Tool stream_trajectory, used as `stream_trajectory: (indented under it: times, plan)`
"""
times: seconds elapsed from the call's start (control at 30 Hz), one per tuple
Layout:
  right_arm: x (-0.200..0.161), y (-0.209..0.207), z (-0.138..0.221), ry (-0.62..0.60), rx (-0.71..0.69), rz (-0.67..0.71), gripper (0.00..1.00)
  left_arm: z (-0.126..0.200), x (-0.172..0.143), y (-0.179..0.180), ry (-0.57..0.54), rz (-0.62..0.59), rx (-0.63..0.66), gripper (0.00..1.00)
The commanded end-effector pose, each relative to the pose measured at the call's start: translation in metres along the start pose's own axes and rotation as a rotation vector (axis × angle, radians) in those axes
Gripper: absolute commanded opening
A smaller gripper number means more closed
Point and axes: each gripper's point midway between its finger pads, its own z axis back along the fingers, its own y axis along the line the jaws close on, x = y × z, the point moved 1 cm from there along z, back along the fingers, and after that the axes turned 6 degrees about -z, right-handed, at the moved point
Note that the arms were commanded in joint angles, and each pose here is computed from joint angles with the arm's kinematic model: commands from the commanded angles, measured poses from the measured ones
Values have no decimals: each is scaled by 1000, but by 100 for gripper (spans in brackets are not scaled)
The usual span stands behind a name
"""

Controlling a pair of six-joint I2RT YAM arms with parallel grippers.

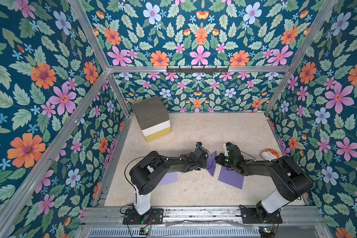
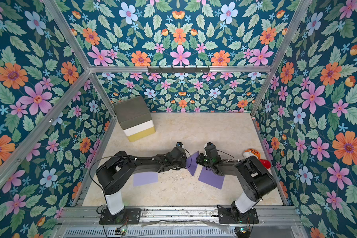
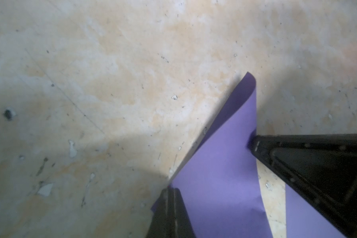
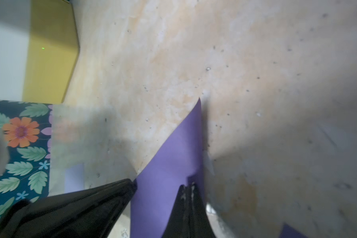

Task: Fold the square paper diagonally
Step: Fold the paper at the center of the board.

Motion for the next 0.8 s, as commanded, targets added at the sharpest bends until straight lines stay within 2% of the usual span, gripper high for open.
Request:
stream_trajectory:
  times: [0.0,0.13,0.2,0.33,0.57,0.77]
  plan:
    - [3,-21,-1,-31,-110,22,0,11,-103,67,418,-74,261,0]
    - [7,-41,5,-60,-234,42,0,11,-104,68,421,-75,265,0]
    - [10,-40,9,-69,-243,52,0,11,-104,68,420,-76,268,0]
    - [18,-21,20,-95,-186,68,0,10,-104,68,422,-76,267,0]
    - [22,28,20,-70,41,62,1,10,-104,67,423,-78,264,0]
    - [23,25,0,-44,31,50,0,10,-105,66,426,-76,257,0]
